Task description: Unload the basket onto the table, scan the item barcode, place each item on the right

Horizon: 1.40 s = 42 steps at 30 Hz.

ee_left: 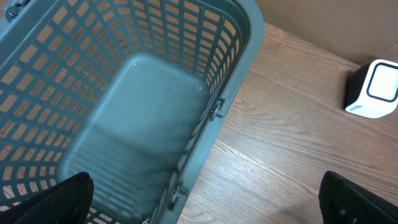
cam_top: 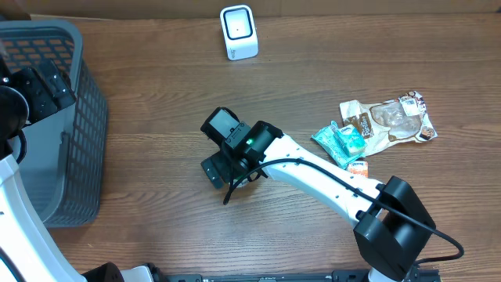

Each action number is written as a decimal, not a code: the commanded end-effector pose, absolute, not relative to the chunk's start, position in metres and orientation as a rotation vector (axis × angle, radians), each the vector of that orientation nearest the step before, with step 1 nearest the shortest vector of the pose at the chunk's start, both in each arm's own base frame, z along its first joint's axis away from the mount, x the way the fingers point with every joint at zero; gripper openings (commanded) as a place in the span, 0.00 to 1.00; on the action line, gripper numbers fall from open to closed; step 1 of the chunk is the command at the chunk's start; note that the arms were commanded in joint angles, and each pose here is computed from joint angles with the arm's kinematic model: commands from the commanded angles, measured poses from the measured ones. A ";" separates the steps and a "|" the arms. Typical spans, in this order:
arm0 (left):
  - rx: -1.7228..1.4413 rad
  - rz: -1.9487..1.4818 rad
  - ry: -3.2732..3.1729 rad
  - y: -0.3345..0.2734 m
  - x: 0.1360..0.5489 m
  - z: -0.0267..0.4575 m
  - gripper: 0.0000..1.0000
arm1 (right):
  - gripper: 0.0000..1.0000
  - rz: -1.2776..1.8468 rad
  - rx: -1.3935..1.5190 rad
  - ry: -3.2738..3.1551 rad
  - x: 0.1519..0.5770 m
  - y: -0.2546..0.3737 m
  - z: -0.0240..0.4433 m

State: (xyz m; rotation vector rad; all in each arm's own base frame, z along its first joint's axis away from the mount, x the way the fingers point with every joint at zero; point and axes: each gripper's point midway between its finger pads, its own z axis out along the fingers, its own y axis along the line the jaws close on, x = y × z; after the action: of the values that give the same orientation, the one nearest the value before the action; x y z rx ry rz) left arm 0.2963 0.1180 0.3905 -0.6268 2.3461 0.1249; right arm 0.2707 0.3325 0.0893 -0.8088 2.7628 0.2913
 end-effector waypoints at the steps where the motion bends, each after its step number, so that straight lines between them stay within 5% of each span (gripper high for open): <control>1: -0.614 0.142 2.341 0.121 0.296 0.393 0.99 | 1.00 0.191 -0.708 2.772 0.277 0.315 0.082; 14: -0.614 0.142 2.341 0.121 0.296 0.393 1.00 | 1.00 0.251 -0.669 2.722 0.287 0.330 0.126; 28: -0.614 0.142 2.341 0.121 0.296 0.393 1.00 | 1.00 0.296 -0.198 2.800 0.293 0.331 0.109; 37: -0.614 0.142 2.341 0.121 0.296 0.393 0.99 | 1.00 0.239 -0.175 2.910 0.280 0.330 0.073; 42: -0.614 0.142 2.341 0.121 0.296 0.393 1.00 | 0.89 0.246 -0.198 2.935 0.272 0.333 0.070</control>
State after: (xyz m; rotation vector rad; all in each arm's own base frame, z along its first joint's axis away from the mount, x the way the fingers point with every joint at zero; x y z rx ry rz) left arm 0.2963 0.1180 0.3905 -0.6268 2.3461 0.1249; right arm 0.2801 0.3291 0.0735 -0.1954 2.9154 0.2364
